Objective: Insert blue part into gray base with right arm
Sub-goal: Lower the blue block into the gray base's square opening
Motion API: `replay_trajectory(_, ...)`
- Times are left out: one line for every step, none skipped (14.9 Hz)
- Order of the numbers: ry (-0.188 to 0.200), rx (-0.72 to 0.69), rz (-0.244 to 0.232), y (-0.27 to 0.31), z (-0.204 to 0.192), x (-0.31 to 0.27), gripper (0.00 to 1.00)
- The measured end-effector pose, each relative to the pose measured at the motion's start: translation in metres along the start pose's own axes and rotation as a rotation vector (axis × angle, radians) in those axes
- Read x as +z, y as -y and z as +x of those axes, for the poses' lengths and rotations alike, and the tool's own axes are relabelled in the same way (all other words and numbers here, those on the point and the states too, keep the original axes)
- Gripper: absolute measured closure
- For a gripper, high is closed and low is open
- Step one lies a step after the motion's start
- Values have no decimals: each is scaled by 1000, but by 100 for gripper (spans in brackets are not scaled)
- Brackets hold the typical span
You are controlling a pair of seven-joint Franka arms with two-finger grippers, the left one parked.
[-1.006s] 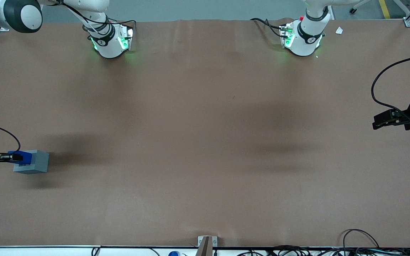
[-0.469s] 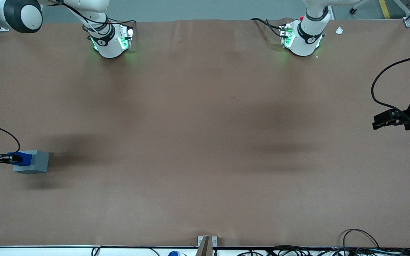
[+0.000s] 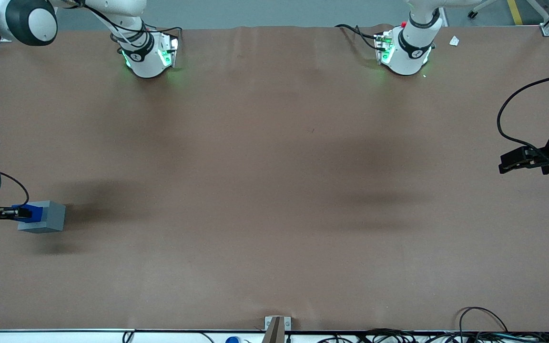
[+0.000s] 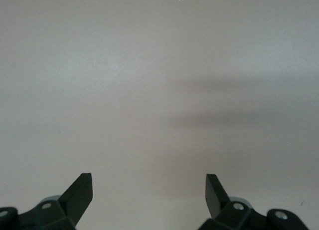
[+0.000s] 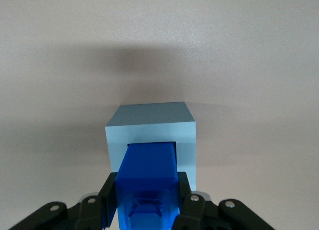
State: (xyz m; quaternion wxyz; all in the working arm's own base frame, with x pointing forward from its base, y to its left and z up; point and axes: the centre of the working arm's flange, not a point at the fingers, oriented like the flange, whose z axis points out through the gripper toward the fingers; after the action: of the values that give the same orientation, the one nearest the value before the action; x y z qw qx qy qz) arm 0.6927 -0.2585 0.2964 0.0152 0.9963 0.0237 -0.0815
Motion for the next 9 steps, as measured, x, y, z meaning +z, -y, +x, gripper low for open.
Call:
replay_trajectory(1, 0, 0, 0, 0, 1, 49)
replay_trajectory(1, 0, 0, 0, 0, 2, 49)
replay_trajectory(1, 0, 0, 0, 1, 2, 49)
replay_trajectory(-1, 0, 0, 0, 1, 2, 49)
replay_trajectory(-4, 0, -2, 0, 1, 3, 49)
replay_trajectory(-6, 0, -2, -1, 2, 4, 49)
replay_trajectory(-6, 1, -2, -2, 2, 5, 49)
replay_trajectory(-7, 2, -2, -3, 2, 6, 49)
replay_trajectory(-8, 3, -2, -3, 2, 6, 49)
